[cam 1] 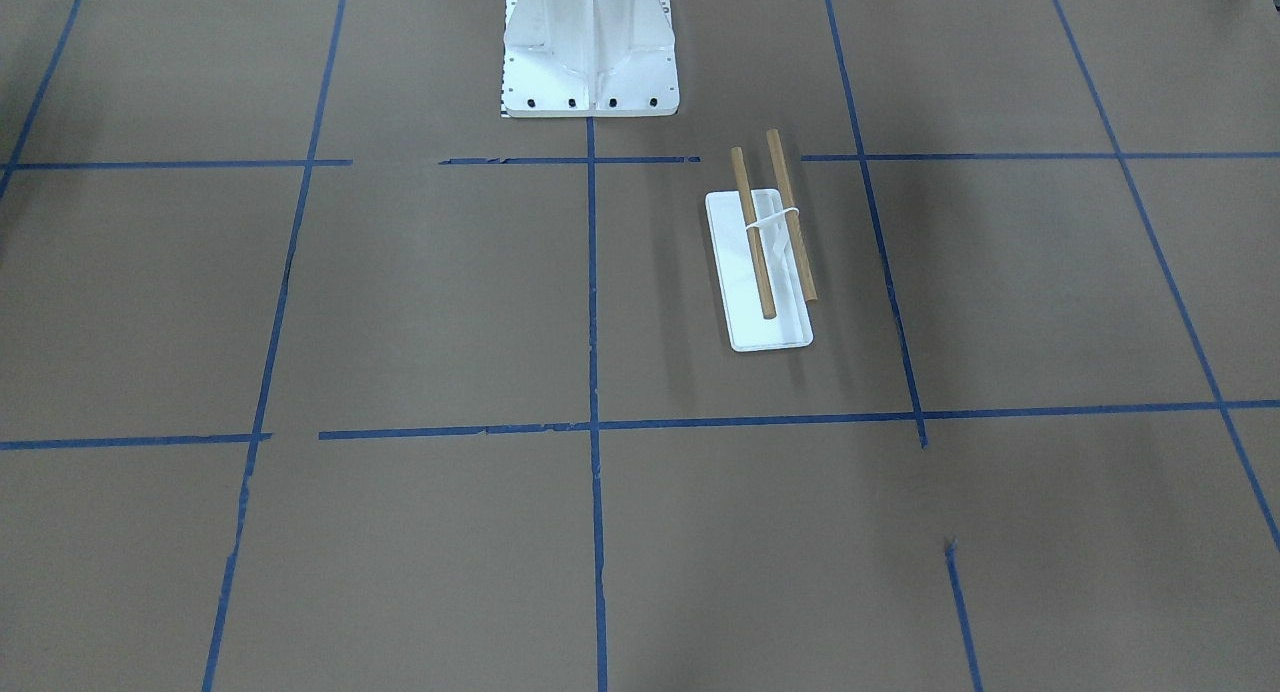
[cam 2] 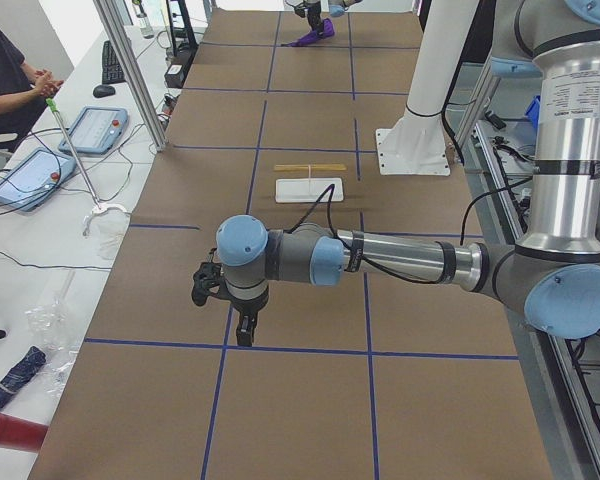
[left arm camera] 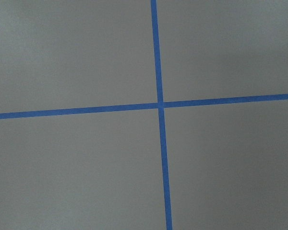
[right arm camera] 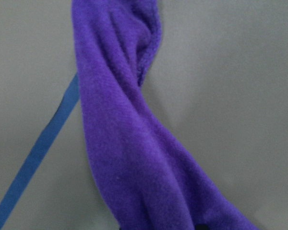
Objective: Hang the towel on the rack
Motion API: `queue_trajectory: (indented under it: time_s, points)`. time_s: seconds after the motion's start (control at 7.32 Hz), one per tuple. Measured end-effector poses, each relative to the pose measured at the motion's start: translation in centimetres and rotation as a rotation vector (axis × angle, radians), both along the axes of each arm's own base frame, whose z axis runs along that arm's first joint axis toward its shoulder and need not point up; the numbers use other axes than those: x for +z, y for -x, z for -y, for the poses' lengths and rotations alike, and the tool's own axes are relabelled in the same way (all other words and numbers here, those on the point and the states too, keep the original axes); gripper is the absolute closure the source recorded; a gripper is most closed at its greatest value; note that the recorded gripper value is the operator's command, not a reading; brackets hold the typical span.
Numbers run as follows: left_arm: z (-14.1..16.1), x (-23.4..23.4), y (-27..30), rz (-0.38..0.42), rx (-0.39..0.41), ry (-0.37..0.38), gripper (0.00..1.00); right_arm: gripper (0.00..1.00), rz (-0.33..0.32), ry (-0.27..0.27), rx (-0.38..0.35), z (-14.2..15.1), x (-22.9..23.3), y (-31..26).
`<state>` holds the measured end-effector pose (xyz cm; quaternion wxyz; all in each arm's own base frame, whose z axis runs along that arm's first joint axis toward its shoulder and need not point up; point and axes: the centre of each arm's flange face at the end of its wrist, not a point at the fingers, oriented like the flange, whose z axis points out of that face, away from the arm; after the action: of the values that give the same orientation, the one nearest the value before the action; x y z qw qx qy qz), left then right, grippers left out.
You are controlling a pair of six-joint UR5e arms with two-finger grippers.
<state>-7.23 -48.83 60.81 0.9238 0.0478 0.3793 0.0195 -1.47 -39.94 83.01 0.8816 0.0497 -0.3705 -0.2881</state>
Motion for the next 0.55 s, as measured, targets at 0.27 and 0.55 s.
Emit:
queue_trajectory:
  time_s: [0.27, 0.55]
  points:
    - [0.0, 0.0, 0.0, 0.0, 0.0, 0.0, 0.0, 1.0, 0.011, -0.038, 0.012, 0.2, -1.9, -0.4]
    - [0.1, -0.9, 0.0, 0.0, 0.0, -0.017, 0.0, 1.0, 0.022, -0.101, 0.065, 0.4, -5.1, -2.4]
